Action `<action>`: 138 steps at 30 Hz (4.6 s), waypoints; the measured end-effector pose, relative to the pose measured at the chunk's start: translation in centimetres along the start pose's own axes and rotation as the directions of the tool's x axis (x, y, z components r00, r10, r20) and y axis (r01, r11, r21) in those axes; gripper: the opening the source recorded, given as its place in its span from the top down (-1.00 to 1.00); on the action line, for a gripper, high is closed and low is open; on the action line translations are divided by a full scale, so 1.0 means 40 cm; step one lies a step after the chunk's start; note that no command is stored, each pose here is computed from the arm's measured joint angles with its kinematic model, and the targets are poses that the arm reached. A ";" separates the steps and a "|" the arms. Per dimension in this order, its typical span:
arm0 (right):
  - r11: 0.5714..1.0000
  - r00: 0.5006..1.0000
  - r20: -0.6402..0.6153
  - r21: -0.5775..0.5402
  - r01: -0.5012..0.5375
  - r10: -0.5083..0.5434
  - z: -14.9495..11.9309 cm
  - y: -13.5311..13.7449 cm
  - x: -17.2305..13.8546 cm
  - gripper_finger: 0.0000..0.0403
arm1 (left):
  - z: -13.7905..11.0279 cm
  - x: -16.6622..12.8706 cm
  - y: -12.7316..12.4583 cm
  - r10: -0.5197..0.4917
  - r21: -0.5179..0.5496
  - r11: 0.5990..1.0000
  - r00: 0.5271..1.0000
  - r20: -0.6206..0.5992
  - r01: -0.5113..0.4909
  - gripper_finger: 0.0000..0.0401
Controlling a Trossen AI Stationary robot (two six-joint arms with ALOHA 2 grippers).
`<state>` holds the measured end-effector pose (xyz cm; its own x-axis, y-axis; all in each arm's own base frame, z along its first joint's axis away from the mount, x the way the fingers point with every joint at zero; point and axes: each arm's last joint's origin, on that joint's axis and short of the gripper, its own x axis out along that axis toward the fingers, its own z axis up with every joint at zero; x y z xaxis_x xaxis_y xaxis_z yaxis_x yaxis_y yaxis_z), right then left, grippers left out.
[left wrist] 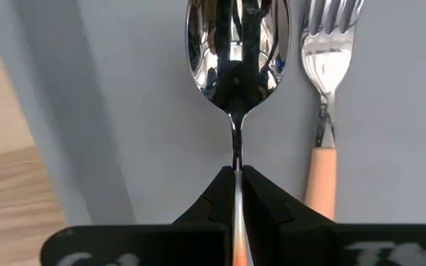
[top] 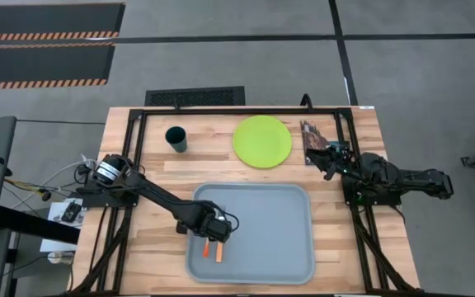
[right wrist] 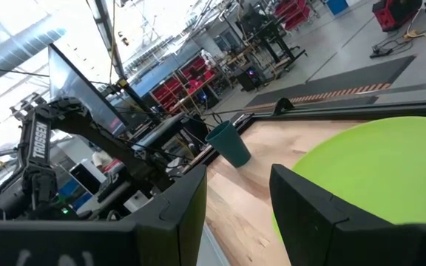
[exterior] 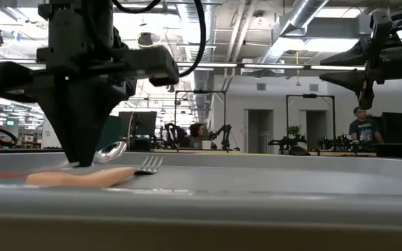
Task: Pick and place plate/cup/fork/spoon on tray
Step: Put the orange spoon on the gray tray to the left of the yellow fork, then put the green cup on the gray tray to the top right corner
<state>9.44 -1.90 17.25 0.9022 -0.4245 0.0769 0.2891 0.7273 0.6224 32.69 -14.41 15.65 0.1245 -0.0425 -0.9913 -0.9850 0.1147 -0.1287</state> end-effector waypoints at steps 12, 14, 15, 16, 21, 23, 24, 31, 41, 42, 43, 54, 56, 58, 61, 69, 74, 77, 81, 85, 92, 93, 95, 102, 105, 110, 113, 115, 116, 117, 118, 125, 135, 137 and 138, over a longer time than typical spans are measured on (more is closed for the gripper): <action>1.000 1.000 0.000 -0.001 0.000 0.000 0.000 0.000 0.000 0.13 | 0.002 0.018 -0.003 0.020 -0.005 1.000 1.000 -0.014 -0.020 0.99; 1.000 1.000 0.000 0.000 0.000 0.000 0.000 0.000 0.000 0.13 | 0.002 0.018 -0.003 0.019 -0.007 1.000 1.000 -0.018 -0.019 0.97; 1.000 1.000 0.000 -0.001 0.000 0.000 0.000 0.000 0.000 0.13 | 0.002 0.018 -0.004 0.016 -0.008 1.000 1.000 -0.018 -0.016 0.95; 1.000 1.000 0.000 0.000 0.000 0.000 0.000 0.000 0.000 0.13 | 0.002 0.018 -0.004 0.015 -0.013 1.000 1.000 -0.019 -0.015 0.94; 1.000 1.000 0.000 -0.002 0.000 0.000 0.000 0.000 0.000 0.13 | 0.003 0.018 -0.004 0.012 -0.010 1.000 1.000 -0.007 -0.012 0.83; 1.000 1.000 0.000 -0.003 0.000 0.000 0.000 0.000 0.000 0.13 | 0.003 0.018 -0.004 0.011 -0.010 1.000 1.000 -0.003 -0.011 0.78; 1.000 1.000 0.000 -0.003 0.000 0.000 0.000 0.000 0.000 0.13 | 0.003 0.018 -0.004 0.010 -0.010 1.000 1.000 0.000 -0.010 0.75; 1.000 1.000 0.000 -0.003 0.000 0.000 0.000 0.000 0.000 0.13 | 0.004 0.017 -0.005 0.004 -0.008 1.000 1.000 0.013 -0.004 0.48; 1.000 1.000 0.000 -0.003 0.000 0.000 0.000 0.000 0.000 0.13 | 0.026 -0.046 -0.006 -0.068 -0.020 0.997 0.997 0.032 0.068 0.20; 1.000 1.000 0.000 -0.003 0.001 -0.001 0.000 0.000 0.000 0.13 | 0.028 -0.057 -0.005 -0.080 -0.008 0.997 0.996 0.026 0.080 0.18; 1.000 1.000 -0.001 -0.003 0.000 0.000 0.000 0.000 0.000 0.13 | 0.030 -0.070 -0.005 -0.093 0.010 0.996 0.995 0.020 0.093 0.17; 1.000 1.000 0.000 0.001 0.000 0.000 0.000 0.000 0.000 0.13 | 0.130 -0.248 0.023 -0.270 0.244 0.937 0.962 0.049 0.251 0.16; 1.000 1.000 0.000 0.001 0.001 -0.001 0.000 0.000 0.000 0.13 | 0.161 -0.284 0.036 -0.301 0.265 0.926 0.949 0.090 0.269 0.16; 1.000 1.000 0.000 0.001 0.000 0.000 0.000 0.000 0.000 0.13 | 0.196 -0.317 0.053 -0.319 0.291 0.918 0.938 0.134 0.270 0.16; 1.000 1.000 0.000 0.001 0.000 0.000 0.000 0.000 0.000 0.13 | 0.251 -0.364 0.082 -0.333 0.336 0.908 0.919 0.211 0.252 0.16; 1.000 1.000 -0.001 0.000 0.001 -0.001 0.000 0.000 0.000 0.13 | 0.391 -0.435 0.167 -0.248 0.400 0.913 0.882 0.401 0.075 0.11; 1.000 1.000 -0.012 -0.004 0.008 -0.008 -0.003 -0.002 0.000 0.13 | 0.467 -0.439 0.211 -0.116 0.479 0.867 0.879 0.463 -0.138 0.00; 1.000 1.000 -0.013 -0.005 0.009 -0.009 -0.003 -0.002 0.000 0.13 | 0.504 -0.434 0.225 -0.055 0.518 0.823 0.876 0.480 -0.232 -0.10; 1.000 1.000 -0.014 -0.005 0.010 -0.010 -0.003 -0.003 0.000 0.13 | 0.539 -0.429 0.241 -0.002 0.520 0.808 0.881 0.472 -0.276 -0.25; 1.000 1.000 -0.014 -0.006 0.010 -0.010 -0.004 -0.003 0.000 0.13 | 0.566 -0.424 0.255 0.013 0.549 0.792 0.906 0.423 -0.268 -0.34; 1.000 1.000 -0.014 -0.023 0.012 -0.012 -0.004 -0.003 0.000 0.13 | 0.609 -0.380 0.281 0.108 0.606 0.724 0.922 0.372 -0.329 -0.31; 1.000 1.000 -0.015 -0.023 0.012 -0.012 -0.004 -0.003 0.000 0.13 | 0.613 -0.370 0.285 0.123 0.610 0.716 0.922 0.366 -0.338 -0.30; 1.000 1.000 -0.014 -0.023 0.012 -0.013 -0.004 -0.003 0.000 0.13 | 0.620 -0.350 0.292 0.141 0.607 0.715 0.923 0.359 -0.346 -0.30; 1.000 1.000 -0.014 -0.023 0.012 -0.012 -0.004 -0.003 0.000 0.13 | 0.624 -0.290 0.319 0.178 0.624 0.701 0.932 0.315 -0.345 -0.30; 1.000 1.000 -0.014 -0.025 0.012 -0.012 -0.003 -0.003 0.000 0.13 | 0.626 -0.284 0.318 0.169 0.640 0.686 0.931 0.322 -0.346 -0.30; 1.000 1.000 -0.014 -0.025 0.012 -0.012 -0.004 -0.003 0.000 0.13 | 0.630 -0.284 0.319 0.163 0.657 0.669 0.931 0.327 -0.348 -0.26; 1.000 1.000 -0.014 -0.023 0.012 -0.012 -0.003 -0.003 0.000 0.13 | 0.637 -0.271 0.320 0.141 0.652 0.680 0.933 0.332 -0.335 -0.16; 1.000 1.000 -0.014 -0.007 0.012 -0.012 -0.003 -0.003 0.000 0.13 | 0.639 -0.259 0.325 0.143 0.650 0.683 0.933 0.330 -0.335 -0.08; 1.000 1.000 -0.014 -0.002 0.012 -0.012 -0.003 -0.003 0.000 0.13 | 0.640 -0.253 0.327 0.141 0.648 0.684 0.933 0.331 -0.334 -0.04; 1.000 1.000 -0.014 -0.001 0.012 -0.012 -0.004 -0.003 0.000 0.13 | 0.640 -0.245 0.331 0.145 0.648 0.685 0.934 0.327 -0.333 0.00; 1.000 1.000 -0.014 0.000 0.012 -0.012 -0.003 -0.003 0.000 0.13 | 0.640 -0.239 0.335 0.152 0.646 0.686 0.934 0.323 -0.335 0.03; 1.000 1.000 -0.014 0.001 0.013 -0.013 -0.004 -0.003 0.000 0.13 | 0.643 -0.229 0.343 0.181 0.622 0.689 0.919 0.350 -0.373 0.34; 1.000 1.000 -0.013 0.001 0.012 -0.012 -0.003 -0.003 0.000 0.13 | 0.644 -0.230 0.345 0.198 0.615 0.680 0.908 0.369 -0.399 0.97; 1.000 1.000 -0.013 0.001 0.012 -0.012 -0.003 -0.003 0.000 0.13 | 0.641 -0.236 0.344 0.208 0.604 0.692 0.910 0.359 -0.397 0.99; 1.000 1.000 -0.013 0.001 0.013 -0.013 -0.003 -0.003 0.000 0.13 | 0.638 -0.241 0.342 0.211 0.600 0.696 0.911 0.356 -0.395 0.99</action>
<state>9.45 -1.91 17.07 0.9025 -0.4266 0.0589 0.3001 0.7211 0.6245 21.05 12.90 22.74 -0.0516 0.3385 -0.9396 -0.6630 0.6920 0.2857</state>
